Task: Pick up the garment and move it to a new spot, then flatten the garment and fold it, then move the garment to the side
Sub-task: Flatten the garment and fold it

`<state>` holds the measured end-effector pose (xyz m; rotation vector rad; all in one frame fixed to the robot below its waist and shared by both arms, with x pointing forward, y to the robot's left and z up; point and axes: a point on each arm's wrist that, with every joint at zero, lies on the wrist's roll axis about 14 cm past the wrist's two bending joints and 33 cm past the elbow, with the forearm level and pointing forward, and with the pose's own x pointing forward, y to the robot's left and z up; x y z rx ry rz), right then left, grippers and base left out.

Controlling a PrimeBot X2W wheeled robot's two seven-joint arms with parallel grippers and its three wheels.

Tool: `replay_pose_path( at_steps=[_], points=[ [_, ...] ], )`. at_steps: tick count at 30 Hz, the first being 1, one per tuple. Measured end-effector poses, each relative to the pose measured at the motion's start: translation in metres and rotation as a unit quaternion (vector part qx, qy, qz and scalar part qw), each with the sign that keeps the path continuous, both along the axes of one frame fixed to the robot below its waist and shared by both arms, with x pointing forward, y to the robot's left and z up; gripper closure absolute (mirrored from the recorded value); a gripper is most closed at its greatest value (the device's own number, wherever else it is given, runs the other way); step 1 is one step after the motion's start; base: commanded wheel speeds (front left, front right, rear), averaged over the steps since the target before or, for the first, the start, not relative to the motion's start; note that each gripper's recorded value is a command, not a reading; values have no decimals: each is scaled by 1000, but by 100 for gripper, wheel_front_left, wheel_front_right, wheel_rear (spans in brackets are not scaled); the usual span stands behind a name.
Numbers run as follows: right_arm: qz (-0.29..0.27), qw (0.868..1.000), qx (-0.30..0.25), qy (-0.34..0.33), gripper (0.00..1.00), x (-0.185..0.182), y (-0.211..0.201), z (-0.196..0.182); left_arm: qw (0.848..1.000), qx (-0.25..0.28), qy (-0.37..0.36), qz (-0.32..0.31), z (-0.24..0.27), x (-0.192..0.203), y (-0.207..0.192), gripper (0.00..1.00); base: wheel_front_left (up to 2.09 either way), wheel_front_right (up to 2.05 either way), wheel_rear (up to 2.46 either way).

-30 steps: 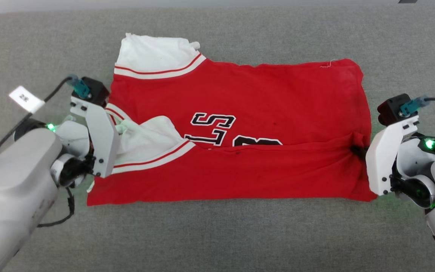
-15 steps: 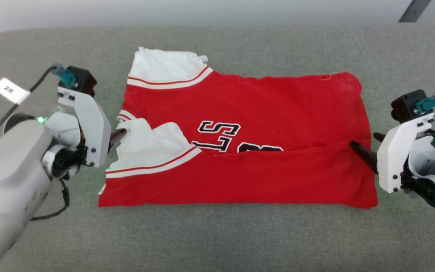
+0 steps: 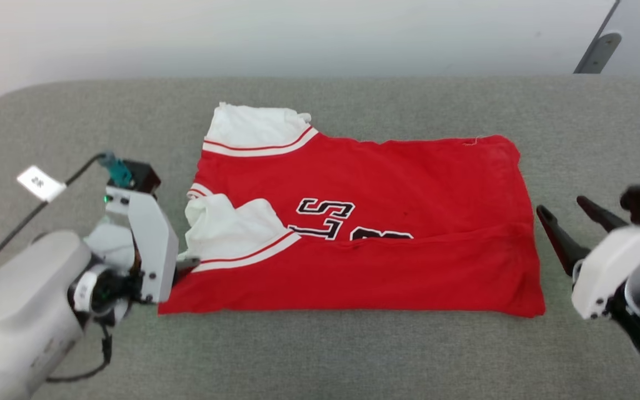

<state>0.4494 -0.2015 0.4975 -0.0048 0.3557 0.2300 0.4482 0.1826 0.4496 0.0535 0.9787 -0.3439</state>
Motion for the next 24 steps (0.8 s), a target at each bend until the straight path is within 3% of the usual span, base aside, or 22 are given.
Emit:
replay_pose_path(
  at_steps=[10, 22, 23, 24],
  points=[
    [-73, 996, 21, -55, 0, -41, -22, 7, 999, 7, 47, 11, -20, -28, -2, 0, 0, 0, 0],
    [-121, 991, 43, -28, 0, -66, -29, -12, 993, 3, 103, 65, -62, -27, 11, 0, 0, 0, 0],
    [-121, 991, 43, -22, 0, -67, -29, -14, 992, 4, 109, 64, -65, -28, 11, 2, 0, 0, 0],
    [-123, 991, 44, -13, 0, -69, -29, -17, 992, 4, 112, 66, -67, -28, 12, 20, 0, 0, 0]
  ],
)
